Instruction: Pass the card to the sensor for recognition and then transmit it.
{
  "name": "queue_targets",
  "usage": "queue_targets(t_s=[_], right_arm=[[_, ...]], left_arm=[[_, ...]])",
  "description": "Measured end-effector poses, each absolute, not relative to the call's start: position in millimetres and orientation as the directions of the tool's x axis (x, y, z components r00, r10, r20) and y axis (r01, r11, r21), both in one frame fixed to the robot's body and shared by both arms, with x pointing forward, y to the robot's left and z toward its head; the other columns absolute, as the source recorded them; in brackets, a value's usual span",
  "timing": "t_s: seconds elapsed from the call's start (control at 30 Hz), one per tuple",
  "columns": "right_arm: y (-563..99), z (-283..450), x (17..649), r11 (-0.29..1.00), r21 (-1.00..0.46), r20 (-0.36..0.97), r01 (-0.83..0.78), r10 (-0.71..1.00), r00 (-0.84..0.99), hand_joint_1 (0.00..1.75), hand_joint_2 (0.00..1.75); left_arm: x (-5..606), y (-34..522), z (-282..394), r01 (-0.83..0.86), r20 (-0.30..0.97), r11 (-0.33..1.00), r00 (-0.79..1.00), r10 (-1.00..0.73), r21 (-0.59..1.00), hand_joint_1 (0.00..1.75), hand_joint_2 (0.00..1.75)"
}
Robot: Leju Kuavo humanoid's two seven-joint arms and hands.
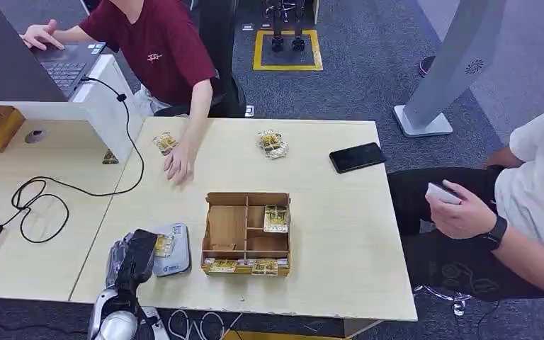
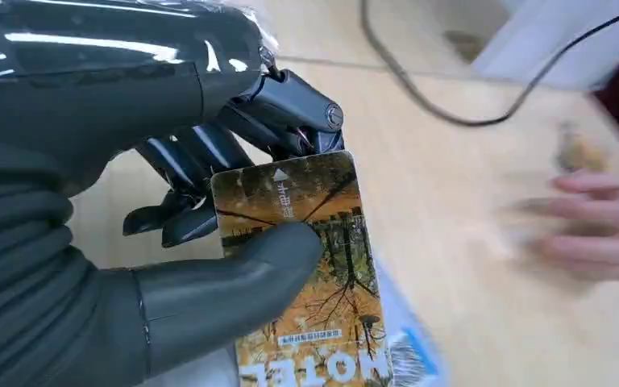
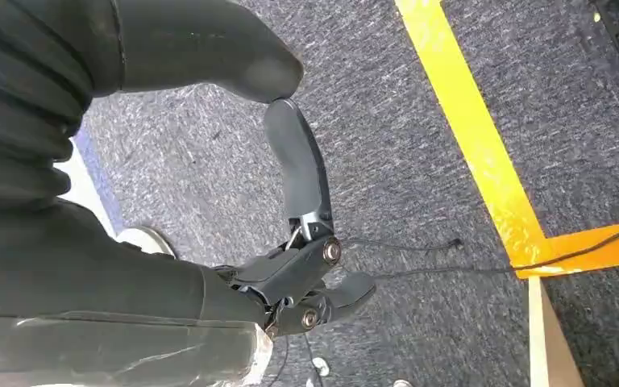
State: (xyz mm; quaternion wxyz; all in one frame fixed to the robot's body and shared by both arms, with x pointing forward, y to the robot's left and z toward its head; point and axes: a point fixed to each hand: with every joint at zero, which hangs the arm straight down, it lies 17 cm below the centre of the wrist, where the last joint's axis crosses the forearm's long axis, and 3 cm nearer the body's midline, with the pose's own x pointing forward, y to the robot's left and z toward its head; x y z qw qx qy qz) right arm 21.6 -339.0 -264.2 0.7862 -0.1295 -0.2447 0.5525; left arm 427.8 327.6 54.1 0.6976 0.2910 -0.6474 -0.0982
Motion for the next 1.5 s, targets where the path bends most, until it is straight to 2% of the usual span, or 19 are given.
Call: queue_targets(t_s=[0.2,0.33,0.47,0.67,0.87,1.3,1.33,1.5], right_arm=[[-339,-264,17,0.354,-0.474,0.239,-0.806,0.933,0.268,0.0,1.75],[-339,-264,17,0.352,-0.475,0.24,-0.807,0.934,0.266,0.0,1.75],[-338,-264,17,0.344,-0.474,0.241,-0.811,0.936,0.257,0.0,1.75],[-341,-263,20,0.327,-0.475,0.243,-0.817,0.941,0.236,0.0,1.75],[-346,-263,25,0.314,-0.477,0.246,-0.821,0.944,0.218,0.0,1.75],[-347,-262,26,0.312,-0.478,0.25,-0.821,0.944,0.213,0.0,1.75],[-347,-262,26,0.312,-0.479,0.25,-0.821,0.944,0.213,0.0,1.75],[-347,-262,26,0.312,-0.478,0.249,-0.821,0.945,0.214,0.0,1.75]], left_arm=[[433,327,130,-0.383,0.79,0.746,-0.066,-0.61,0.544,1.75,1.75],[437,330,187,-0.478,0.742,0.724,-0.198,-0.641,0.498,1.75,1.75],[443,334,223,-0.527,0.686,0.695,-0.261,-0.679,0.489,1.75,1.75],[450,338,252,-0.625,0.459,0.48,-0.211,-0.863,0.616,1.75,1.75],[464,343,248,-0.64,0.26,0.284,-0.135,-0.956,0.713,1.75,1.75],[473,363,228,-0.614,0.225,0.219,-0.068,-0.972,0.759,1.75,1.75],[473,364,228,-0.614,0.228,0.222,-0.069,-0.971,0.757,0.0,1.75],[471,371,224,-0.613,0.298,0.282,-0.079,-0.951,0.738,0.0,1.75]])
